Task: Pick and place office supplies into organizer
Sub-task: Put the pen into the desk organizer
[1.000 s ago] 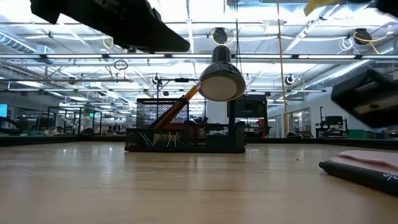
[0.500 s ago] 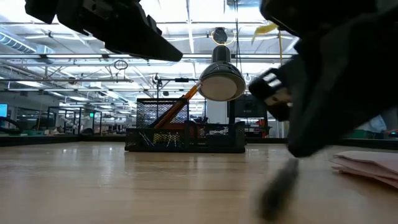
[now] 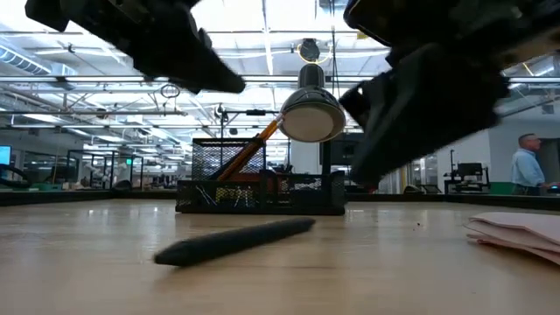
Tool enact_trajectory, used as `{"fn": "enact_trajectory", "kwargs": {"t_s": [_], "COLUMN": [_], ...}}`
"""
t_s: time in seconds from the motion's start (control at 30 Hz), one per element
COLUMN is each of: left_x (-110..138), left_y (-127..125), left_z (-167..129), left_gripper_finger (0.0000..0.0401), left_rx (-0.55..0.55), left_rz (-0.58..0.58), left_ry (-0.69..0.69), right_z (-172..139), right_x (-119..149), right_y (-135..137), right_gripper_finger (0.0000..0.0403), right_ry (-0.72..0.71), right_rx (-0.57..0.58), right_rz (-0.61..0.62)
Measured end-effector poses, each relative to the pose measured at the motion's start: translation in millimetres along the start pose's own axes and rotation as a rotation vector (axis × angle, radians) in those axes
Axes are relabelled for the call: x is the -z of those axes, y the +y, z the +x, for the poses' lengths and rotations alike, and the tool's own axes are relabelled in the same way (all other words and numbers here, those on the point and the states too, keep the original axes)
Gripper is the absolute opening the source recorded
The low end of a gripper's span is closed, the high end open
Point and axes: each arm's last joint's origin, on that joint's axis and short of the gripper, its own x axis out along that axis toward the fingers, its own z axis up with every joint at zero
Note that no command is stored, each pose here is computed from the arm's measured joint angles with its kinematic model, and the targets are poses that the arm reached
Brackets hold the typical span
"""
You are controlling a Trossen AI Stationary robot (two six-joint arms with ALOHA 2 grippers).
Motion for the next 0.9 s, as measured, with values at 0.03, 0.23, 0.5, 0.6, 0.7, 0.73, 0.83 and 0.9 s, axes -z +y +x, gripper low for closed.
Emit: {"fn": "enact_trajectory", "kwargs": {"t_s": [0.03, 0.23, 0.5, 0.6, 0.7, 0.73, 0.83, 0.9], "left_x": [3, 14, -11, -22, -26, -29, -38, -38], "left_y": [0, -13, -31, -35, -39, -42, -48, -49], "left_z": [0, -4, -10, -5, 6, 12, 26, 37], "left_gripper_finger": [0.0010, 0.0004, 0.0002, 0.0001, 0.0001, 0.0001, 0.0001, 0.0001], "left_rx": [-0.003, -0.019, -0.240, -0.291, -0.317, -0.314, -0.320, -0.349], "left_rz": [-0.026, -0.238, -0.320, -0.364, -0.412, -0.441, -0.494, -0.538], "left_ry": [0.027, 0.130, 0.333, 0.371, 0.415, 0.418, 0.475, 0.567], "right_z": [-4, -44, -108, -128, -141, -145, -155, -158], "right_x": [-1, -16, -21, -1, 25, 33, 55, 68], "right_y": [-1, -10, -21, -26, -40, -46, -63, -73], "right_gripper_finger": [0.0004, 0.0004, 0.0001, 0.0001, 0.0000, 0.0000, 0.0000, 0.0000], "right_ry": [-0.004, -0.043, -0.315, -0.517, -0.609, -0.622, -0.648, -0.649], "right_rx": [0.052, 0.401, 0.173, 0.123, 0.105, 0.112, 0.147, 0.153], "right_rz": [-0.018, -0.150, -0.302, -0.307, -0.275, -0.250, -0.146, -0.109]}}
